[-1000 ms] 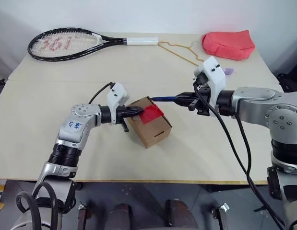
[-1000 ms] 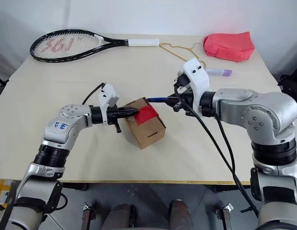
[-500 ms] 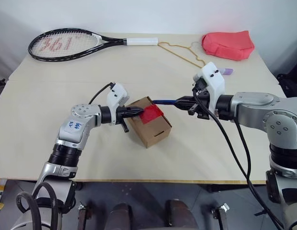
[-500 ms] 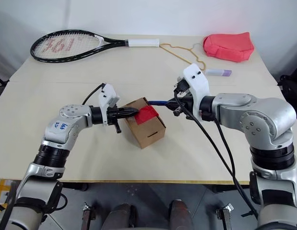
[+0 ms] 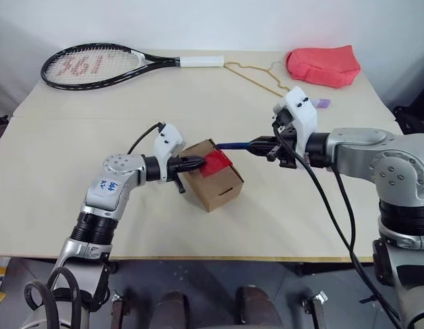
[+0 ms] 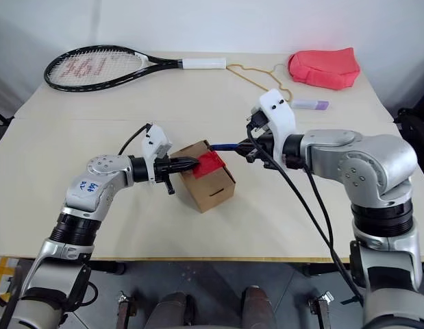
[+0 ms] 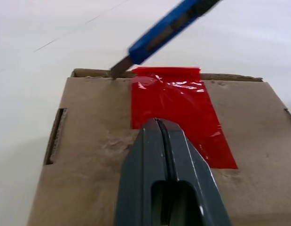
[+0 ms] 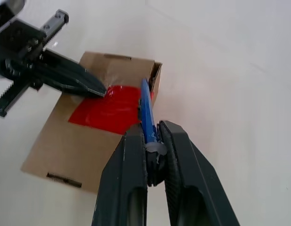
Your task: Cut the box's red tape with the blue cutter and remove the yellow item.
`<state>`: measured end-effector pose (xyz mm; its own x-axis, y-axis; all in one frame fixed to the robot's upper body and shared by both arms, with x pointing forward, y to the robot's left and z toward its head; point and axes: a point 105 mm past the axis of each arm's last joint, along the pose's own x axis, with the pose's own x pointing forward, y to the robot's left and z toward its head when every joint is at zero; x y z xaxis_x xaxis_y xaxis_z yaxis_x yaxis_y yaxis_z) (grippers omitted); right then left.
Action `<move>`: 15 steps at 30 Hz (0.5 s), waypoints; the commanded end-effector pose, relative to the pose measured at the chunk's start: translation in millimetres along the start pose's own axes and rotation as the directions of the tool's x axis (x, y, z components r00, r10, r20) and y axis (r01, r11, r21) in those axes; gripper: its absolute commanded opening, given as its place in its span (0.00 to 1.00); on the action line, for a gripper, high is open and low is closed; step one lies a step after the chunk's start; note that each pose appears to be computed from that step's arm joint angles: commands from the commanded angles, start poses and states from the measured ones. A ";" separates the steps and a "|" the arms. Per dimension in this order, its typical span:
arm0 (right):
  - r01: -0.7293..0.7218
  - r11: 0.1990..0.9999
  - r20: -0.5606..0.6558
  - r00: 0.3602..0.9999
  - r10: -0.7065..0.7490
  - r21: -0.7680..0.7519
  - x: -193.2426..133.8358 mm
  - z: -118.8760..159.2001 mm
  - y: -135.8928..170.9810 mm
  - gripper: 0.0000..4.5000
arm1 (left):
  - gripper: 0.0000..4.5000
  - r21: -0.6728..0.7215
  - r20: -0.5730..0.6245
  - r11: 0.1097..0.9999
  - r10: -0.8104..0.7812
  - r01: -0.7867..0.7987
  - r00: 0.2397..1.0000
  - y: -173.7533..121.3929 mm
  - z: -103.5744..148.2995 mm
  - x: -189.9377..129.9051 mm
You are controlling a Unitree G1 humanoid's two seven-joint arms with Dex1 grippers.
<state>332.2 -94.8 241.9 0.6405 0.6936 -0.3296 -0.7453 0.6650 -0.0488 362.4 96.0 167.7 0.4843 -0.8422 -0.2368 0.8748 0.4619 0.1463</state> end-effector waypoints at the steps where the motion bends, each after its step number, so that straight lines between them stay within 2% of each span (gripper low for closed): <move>1: 0.031 0.999 0.076 0.997 -0.028 -0.041 -5.9 17.9 -3.0 0.03 | 0.00 -0.044 -0.077 0.999 -0.007 0.004 0.997 -3.4 -22.2 0.1; 13: 0.041 0.998 0.094 0.995 -0.037 -0.039 -7.2 19.9 -4.7 0.03 | 0.00 -0.048 -0.077 0.999 -0.016 0.012 0.997 -3.4 -20.0 0.9; 15: 0.034 0.999 0.073 0.997 -0.031 -0.034 -5.0 12.3 -3.4 0.03 | 0.00 -0.049 -0.077 0.999 -0.015 0.011 0.997 -3.0 -19.3 1.0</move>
<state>336.5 -95.8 244.1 0.6616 0.6838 -0.3078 -0.7315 0.6788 -0.0642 362.4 95.9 168.0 0.4813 -0.8425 -0.2418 0.8765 0.4603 0.1408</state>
